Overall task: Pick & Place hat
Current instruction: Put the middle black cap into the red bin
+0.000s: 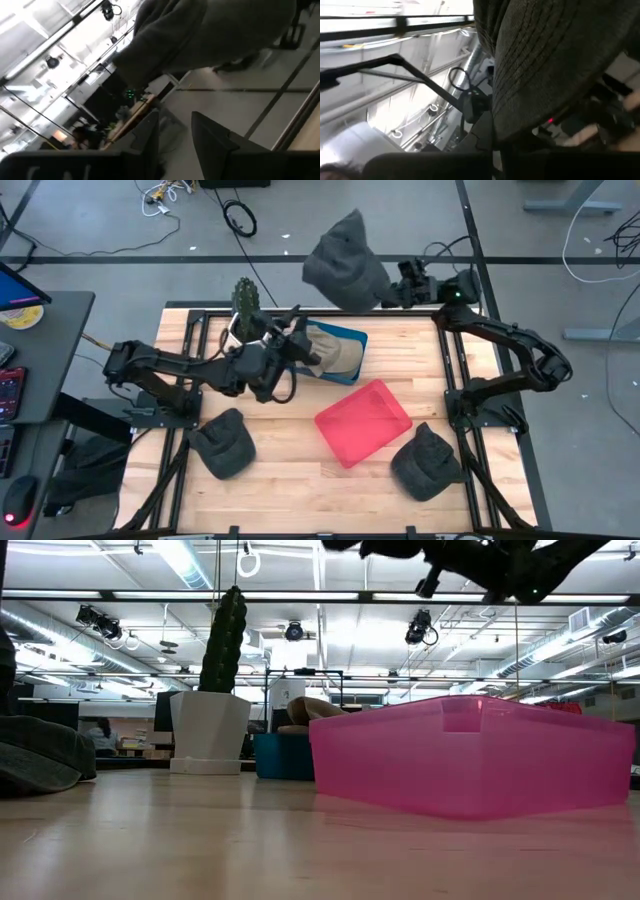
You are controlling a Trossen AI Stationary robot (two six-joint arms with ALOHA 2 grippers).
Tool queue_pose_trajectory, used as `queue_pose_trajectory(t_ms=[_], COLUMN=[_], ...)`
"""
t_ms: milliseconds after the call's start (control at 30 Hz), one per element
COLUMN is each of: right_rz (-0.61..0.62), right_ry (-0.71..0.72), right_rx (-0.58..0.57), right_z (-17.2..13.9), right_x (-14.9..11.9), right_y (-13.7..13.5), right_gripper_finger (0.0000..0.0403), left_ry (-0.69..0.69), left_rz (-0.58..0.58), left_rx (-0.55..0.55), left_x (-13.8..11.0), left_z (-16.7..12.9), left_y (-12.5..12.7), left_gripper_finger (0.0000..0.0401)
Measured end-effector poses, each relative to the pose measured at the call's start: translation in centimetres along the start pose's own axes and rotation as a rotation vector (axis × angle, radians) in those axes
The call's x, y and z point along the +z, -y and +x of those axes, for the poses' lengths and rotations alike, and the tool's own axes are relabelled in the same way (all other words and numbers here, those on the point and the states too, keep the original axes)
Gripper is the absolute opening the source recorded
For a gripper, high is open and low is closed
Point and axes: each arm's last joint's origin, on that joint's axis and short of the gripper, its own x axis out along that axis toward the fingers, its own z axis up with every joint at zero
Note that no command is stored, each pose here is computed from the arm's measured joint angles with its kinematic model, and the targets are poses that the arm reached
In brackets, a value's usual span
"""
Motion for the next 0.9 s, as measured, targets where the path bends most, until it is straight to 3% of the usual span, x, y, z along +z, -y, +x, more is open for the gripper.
queue_pose_trajectory(t_ms=[367, 567, 733, 900], right_rz=[-0.009, 0.006, 0.0, 0.004], right_ry=[-0.071, -0.125, -0.167, -0.207], right_rx=[0.03, 0.064, 0.098, 0.138], right_z=[0.9, 2.1, 3.2, 4.2], right_x=[-0.8, -1.8, -2.8, -3.7], right_y=[-0.5, -0.7, -0.9, -1.3], right_gripper_finger=[0.0006, 0.0006, 0.0006, 0.0006], left_ry=[0.048, 0.084, 0.132, 0.103], left_rz=[-0.453, -0.788, -1.022, -1.162], left_rx=[-0.015, -0.026, -0.108, -0.263], left_x=[0.8, 0.5, 0.1, -1.3], left_z=[-2.3, -3.0, -3.4, -3.0], left_y=[-6.2, -10.7, -12.9, -13.3], left_gripper_finger=[0.0119, 0.0119, 0.012, 0.014])
